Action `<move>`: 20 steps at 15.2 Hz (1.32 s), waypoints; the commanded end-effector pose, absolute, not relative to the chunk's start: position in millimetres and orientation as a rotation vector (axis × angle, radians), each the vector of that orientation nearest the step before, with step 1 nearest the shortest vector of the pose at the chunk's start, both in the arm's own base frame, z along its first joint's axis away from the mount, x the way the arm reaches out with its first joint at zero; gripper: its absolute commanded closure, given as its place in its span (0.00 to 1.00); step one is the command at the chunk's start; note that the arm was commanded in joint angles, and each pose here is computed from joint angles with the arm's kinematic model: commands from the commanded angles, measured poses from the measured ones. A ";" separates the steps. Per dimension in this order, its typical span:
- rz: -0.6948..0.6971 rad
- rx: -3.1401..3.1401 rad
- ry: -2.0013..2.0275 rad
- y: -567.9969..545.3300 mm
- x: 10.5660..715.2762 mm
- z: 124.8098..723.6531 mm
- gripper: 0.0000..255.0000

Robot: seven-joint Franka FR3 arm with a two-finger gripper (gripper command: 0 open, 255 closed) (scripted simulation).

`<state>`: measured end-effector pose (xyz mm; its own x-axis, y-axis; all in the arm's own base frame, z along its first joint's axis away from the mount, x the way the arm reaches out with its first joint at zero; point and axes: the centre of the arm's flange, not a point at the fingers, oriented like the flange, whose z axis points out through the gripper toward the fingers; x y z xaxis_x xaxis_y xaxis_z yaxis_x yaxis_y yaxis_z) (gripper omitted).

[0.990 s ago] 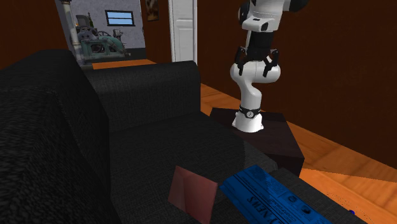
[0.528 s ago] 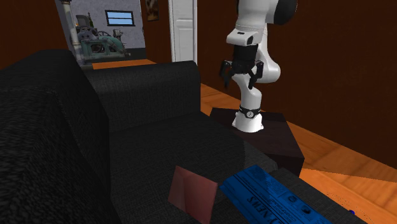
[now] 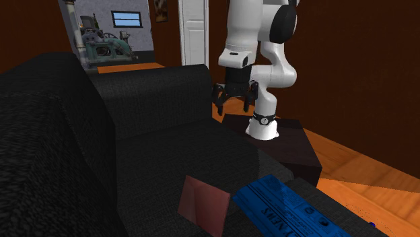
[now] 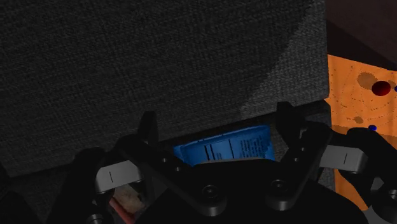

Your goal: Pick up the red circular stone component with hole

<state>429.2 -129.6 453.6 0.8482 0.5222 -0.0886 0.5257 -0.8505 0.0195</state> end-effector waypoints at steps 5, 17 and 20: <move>-0.069 2.917 1.080 -158.6 489.5 418.6 0.00; 0.038 2.745 1.522 -186.0 623.7 353.7 0.00; 0.043 2.737 1.538 -186.2 628.9 340.8 0.00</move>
<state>626.4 -185.2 345.7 0.5239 0.8515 0.0214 0.8515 -0.5242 0.0136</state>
